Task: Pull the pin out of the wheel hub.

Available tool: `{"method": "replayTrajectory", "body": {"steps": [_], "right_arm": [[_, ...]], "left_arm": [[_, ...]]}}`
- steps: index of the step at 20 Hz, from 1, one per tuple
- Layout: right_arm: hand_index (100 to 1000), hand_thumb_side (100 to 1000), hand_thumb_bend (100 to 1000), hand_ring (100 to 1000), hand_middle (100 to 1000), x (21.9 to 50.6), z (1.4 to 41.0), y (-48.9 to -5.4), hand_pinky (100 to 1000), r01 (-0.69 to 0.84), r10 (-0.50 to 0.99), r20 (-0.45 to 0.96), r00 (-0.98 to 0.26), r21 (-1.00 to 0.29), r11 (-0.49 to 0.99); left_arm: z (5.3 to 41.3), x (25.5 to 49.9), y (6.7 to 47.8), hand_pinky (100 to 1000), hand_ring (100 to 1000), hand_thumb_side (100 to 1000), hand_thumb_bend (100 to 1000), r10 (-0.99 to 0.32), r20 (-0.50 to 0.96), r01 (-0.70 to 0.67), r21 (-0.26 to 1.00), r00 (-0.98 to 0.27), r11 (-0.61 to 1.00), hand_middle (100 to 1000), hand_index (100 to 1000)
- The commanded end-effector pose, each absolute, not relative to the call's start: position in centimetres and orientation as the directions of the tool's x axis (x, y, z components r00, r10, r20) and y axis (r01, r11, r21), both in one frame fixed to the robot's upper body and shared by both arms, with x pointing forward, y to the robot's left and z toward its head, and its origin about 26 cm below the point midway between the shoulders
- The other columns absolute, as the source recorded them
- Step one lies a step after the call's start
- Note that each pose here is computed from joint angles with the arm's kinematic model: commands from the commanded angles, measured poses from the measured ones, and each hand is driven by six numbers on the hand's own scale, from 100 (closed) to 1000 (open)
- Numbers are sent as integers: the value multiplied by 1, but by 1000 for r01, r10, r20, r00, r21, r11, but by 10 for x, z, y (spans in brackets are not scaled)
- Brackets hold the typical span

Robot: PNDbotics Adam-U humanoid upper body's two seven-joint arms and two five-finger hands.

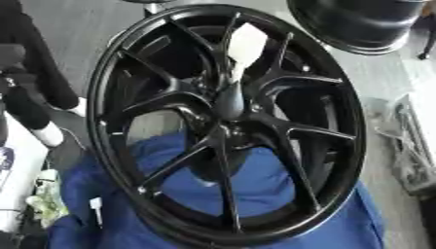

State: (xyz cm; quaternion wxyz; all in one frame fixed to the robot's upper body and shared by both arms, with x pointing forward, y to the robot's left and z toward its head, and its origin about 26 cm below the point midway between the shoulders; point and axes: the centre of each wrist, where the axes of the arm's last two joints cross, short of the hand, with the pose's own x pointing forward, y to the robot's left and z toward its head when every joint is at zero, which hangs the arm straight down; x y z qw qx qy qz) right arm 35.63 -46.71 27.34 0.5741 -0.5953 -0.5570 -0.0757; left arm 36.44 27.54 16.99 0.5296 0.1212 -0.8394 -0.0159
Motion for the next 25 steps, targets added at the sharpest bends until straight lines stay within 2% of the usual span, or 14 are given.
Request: {"method": "replayTrajectory", "body": {"steps": [1, 2, 3, 5, 9, 13, 17, 18, 25], "right_arm": [[831, 316, 627, 743, 760, 351, 288, -471, 801, 798, 581, 744, 330, -548, 250], [831, 316, 627, 743, 760, 351, 289, -468, 801, 808, 583, 752, 308, -530, 258], [805, 302, 565, 712, 730, 352, 291, -464, 789, 817, 588, 760, 276, -508, 272], [774, 298, 447, 689, 699, 353, 297, -445, 785, 833, 607, 783, 134, -421, 360], [765, 323, 305, 678, 688, 361, 296, -407, 790, 772, 546, 825, -142, -254, 583], [770, 331, 294, 677, 687, 374, 285, -368, 800, 654, 425, 843, -331, -120, 747], [761, 287, 405, 655, 670, 385, 267, -334, 791, 556, 296, 854, -428, -9, 831], [762, 294, 403, 655, 670, 387, 261, -326, 792, 534, 257, 854, -452, 28, 845], [774, 360, 362, 677, 693, 399, 231, -309, 807, 502, 136, 869, -475, 141, 854]], "left_arm": [[182, 363, 282, 620, 794, 831, 100, -242, 867, -204, 167, -436, 965, 636, 643], [182, 363, 282, 620, 794, 831, 100, -242, 866, -204, 167, -437, 965, 636, 643], [182, 363, 281, 620, 794, 831, 100, -242, 866, -203, 167, -437, 965, 636, 643], [182, 363, 281, 620, 794, 830, 100, -241, 866, -202, 166, -439, 965, 636, 643], [183, 364, 279, 620, 794, 828, 100, -236, 864, -199, 161, -444, 967, 636, 643], [184, 364, 278, 620, 794, 827, 100, -230, 863, -198, 154, -450, 968, 636, 643], [186, 364, 275, 620, 792, 825, 100, -221, 861, -194, 146, -458, 970, 636, 643], [186, 364, 275, 620, 791, 825, 100, -218, 861, -193, 142, -461, 971, 635, 643], [189, 365, 272, 620, 791, 823, 100, -206, 857, -193, 127, -473, 973, 637, 644]]}}
